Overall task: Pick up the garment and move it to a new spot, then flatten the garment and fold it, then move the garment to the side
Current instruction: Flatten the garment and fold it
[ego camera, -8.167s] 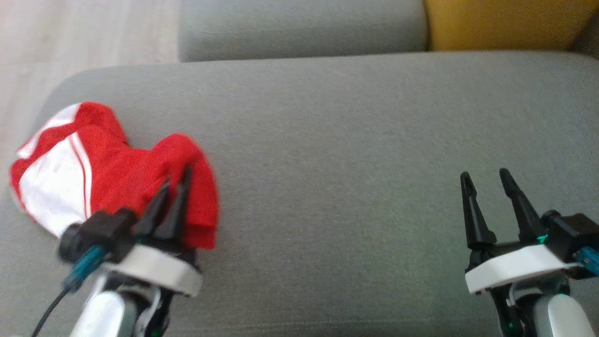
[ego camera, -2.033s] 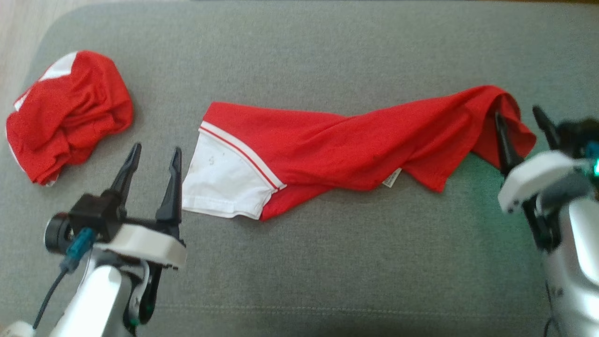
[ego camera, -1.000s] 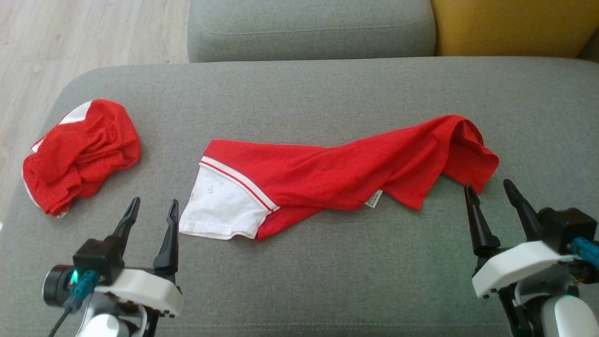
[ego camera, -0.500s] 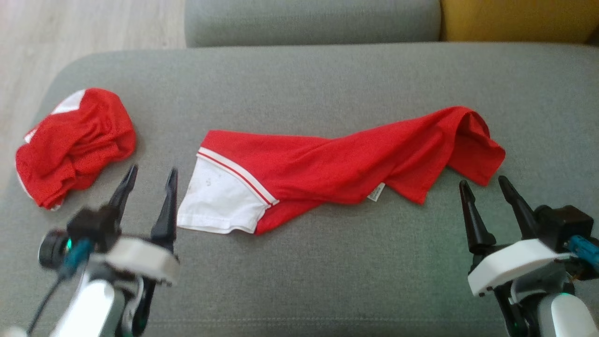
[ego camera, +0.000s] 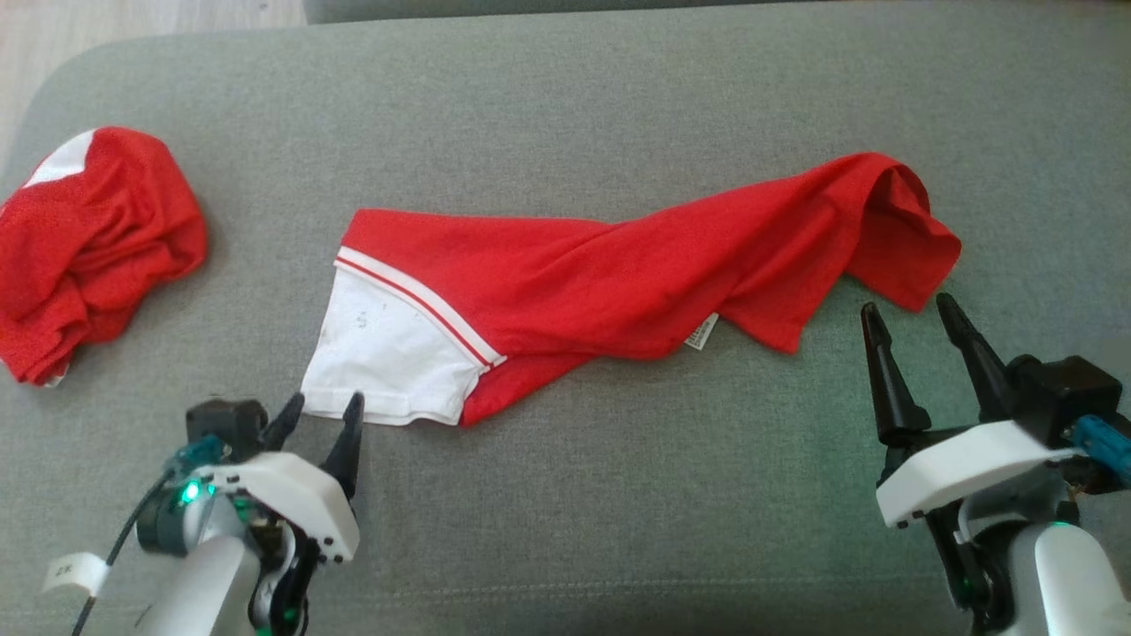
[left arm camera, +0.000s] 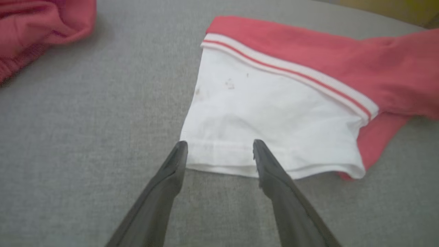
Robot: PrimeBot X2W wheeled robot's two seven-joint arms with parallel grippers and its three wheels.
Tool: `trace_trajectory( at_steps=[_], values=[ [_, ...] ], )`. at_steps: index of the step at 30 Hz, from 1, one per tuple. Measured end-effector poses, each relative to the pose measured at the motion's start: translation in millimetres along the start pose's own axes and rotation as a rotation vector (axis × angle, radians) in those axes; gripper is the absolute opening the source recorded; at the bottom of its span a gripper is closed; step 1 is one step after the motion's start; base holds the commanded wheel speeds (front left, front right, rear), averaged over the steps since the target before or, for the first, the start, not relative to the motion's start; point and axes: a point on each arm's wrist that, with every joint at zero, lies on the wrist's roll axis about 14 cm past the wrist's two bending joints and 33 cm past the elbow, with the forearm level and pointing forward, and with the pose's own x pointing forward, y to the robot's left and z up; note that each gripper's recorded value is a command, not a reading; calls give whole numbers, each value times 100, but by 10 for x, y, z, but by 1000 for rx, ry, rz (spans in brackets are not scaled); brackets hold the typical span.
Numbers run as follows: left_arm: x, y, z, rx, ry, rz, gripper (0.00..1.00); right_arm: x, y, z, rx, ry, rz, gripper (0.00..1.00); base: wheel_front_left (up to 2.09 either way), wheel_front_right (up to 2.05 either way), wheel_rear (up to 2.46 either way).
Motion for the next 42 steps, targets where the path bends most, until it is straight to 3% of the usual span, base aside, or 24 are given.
trace_trajectory(
  at_steps=[6, 11, 13, 15, 24, 41, 42],
  values=[
    [67, 35, -260, -45, 98, 1, 100, 10, -31, -81, 4, 22, -9, 100, 0, 0, 0],
    [155, 76, -221, -43, 92, 8, 91, 54, -36, -53, 3, 15, -8, 100, 0, 0, 0],
    [181, 89, -239, -37, 103, 8, 41, 59, -40, -53, 3, 15, -9, 100, 0, 0, 0],
    [207, 86, -250, -27, 114, -1, 0, 61, -46, -65, 4, 19, -11, 100, 0, 0, 0],
    [249, 111, -234, 5, 85, -2, 0, 196, -24, -201, 26, 66, 3, 100, 0, 0, 0],
    [334, 149, -27, -6, -16, 12, 0, 613, 277, -1161, -77, 438, 157, 100, 0, 0, 0],
    [338, 145, -15, -7, -20, 11, 0, 631, 260, -1166, -85, 441, 156, 35, 0, 0, 0]
  ],
)
